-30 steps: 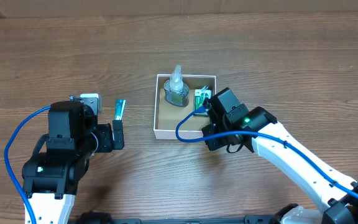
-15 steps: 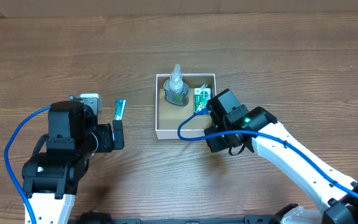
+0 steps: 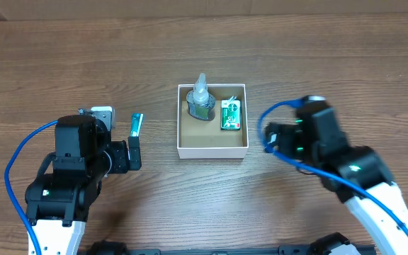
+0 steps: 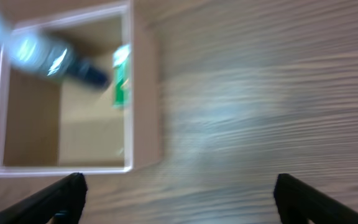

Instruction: Pack container

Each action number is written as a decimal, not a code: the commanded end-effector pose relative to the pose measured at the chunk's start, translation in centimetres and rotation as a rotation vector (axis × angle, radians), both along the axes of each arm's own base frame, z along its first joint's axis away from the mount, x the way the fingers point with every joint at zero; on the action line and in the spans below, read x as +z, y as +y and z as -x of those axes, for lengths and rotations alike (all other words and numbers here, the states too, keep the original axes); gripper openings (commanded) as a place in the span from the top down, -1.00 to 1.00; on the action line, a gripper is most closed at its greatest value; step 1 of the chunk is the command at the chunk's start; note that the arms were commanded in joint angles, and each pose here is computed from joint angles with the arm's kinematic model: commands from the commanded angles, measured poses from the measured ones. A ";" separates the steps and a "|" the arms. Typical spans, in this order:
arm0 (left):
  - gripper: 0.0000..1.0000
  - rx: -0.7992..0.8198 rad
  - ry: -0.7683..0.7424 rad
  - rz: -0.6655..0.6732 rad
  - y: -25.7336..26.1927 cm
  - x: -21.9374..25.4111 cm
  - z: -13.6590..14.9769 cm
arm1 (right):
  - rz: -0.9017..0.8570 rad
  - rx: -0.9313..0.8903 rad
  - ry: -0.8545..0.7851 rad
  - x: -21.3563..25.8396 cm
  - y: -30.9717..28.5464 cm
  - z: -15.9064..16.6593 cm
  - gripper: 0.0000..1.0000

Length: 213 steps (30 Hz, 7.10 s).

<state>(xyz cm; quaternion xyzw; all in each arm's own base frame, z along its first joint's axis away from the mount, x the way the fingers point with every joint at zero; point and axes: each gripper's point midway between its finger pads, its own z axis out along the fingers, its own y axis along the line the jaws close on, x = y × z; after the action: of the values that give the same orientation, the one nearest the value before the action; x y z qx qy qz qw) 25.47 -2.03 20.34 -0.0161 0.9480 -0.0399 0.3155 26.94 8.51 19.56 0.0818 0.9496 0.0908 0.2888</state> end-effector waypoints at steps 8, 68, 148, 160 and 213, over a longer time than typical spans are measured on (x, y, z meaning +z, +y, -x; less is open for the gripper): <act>-1.00 0.159 0.038 0.093 0.2 0.1 -0.5 | -0.017 -0.179 0.202 -3.2 -6.8 0.3 -1.00; -0.08 0.084 0.725 -0.078 0.3 -21.1 -8.0 | -0.015 -0.196 0.317 -5.8 -7.2 0.3 -1.00; -0.51 0.028 0.080 -0.246 -5.5 7.4 -9.6 | -0.015 -0.196 0.310 -5.8 -7.3 0.1 -1.00; -0.55 0.336 0.416 -0.080 7.1 -5.0 -10.2 | -0.016 -0.196 0.311 -5.8 -7.2 0.1 -1.00; 0.81 0.160 0.794 -0.051 5.5 -22.2 -7.5 | -0.015 -0.196 0.315 -5.8 -7.2 0.2 -1.00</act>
<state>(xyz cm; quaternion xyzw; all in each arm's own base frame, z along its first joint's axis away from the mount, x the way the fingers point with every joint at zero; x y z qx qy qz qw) 34.73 3.36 -0.33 -0.1021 0.9938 0.0117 -0.0413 26.30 1.33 13.20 0.1883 0.9717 0.0523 0.1326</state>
